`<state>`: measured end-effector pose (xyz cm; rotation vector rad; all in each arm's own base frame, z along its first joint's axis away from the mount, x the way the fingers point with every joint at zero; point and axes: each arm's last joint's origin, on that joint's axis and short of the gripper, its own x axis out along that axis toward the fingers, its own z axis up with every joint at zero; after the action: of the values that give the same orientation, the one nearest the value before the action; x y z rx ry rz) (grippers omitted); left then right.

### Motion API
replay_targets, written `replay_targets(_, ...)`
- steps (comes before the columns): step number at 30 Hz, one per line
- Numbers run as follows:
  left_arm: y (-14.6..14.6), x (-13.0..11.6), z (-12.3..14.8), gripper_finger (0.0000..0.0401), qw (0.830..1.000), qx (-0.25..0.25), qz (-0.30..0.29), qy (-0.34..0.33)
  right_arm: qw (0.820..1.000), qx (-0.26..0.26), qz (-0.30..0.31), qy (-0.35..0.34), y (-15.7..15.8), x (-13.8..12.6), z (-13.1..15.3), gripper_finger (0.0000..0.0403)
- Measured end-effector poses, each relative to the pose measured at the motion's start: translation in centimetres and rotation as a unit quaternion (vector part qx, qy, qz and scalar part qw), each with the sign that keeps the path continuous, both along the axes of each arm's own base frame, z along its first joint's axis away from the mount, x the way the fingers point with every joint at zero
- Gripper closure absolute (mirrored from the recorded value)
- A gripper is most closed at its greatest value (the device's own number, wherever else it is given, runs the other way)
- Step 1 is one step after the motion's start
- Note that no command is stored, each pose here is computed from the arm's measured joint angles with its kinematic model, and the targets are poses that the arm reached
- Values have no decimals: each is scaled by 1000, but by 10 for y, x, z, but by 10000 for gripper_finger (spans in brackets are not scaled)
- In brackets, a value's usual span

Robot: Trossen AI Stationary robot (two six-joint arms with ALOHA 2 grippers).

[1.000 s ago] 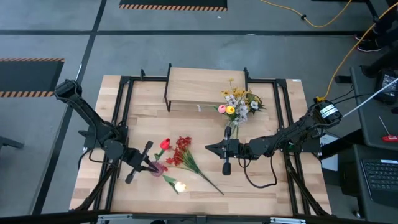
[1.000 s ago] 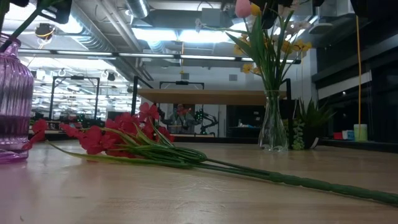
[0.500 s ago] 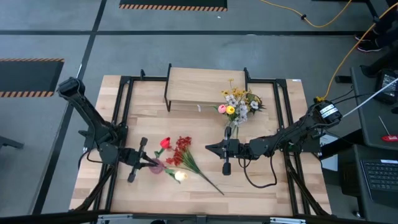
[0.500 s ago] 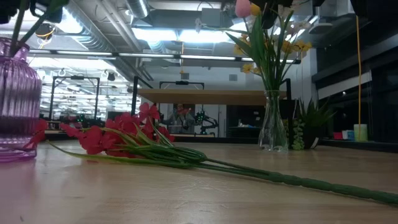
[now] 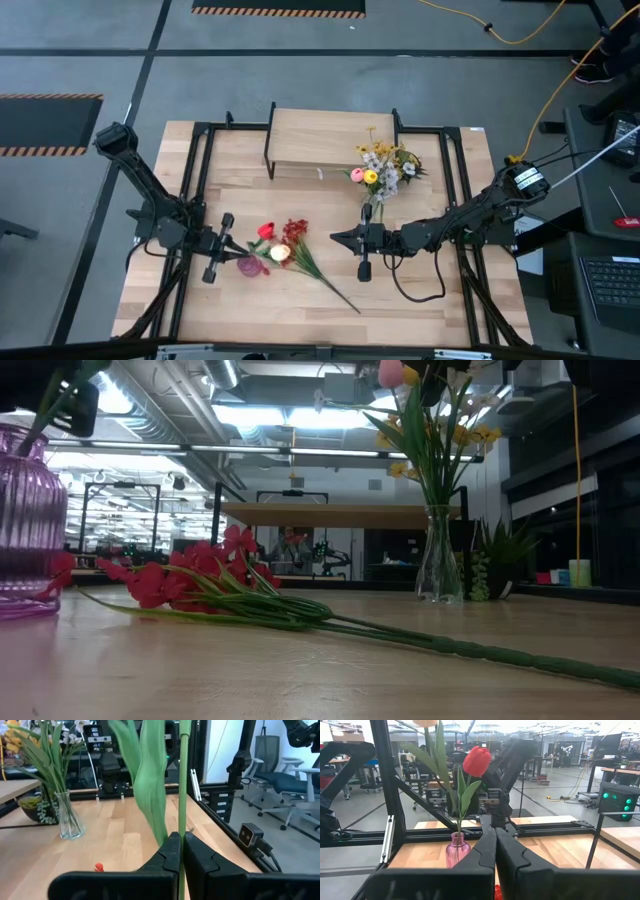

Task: Pick and place flowers into a vace then onto a shelf
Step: Put the light yellow flower into the violet vase

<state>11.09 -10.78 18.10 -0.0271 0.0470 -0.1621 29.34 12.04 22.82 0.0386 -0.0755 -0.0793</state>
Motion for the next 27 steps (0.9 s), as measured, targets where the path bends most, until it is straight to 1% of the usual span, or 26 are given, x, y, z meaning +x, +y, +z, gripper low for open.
replay_targets(7,4,-4,-13,398,1000,4,-1,8,1000,0,0,0,0,0,0,398)
replay_targets(14,2,-4,-14,397,999,2,-53,13,1000,0,0,0,0,0,0,398)
replay_targets(22,2,-5,-18,396,998,19,-49,27,1000,0,0,0,0,0,0,398)
replay_targets(27,2,-5,-21,393,997,40,-50,33,1000,0,0,0,0,0,0,398)
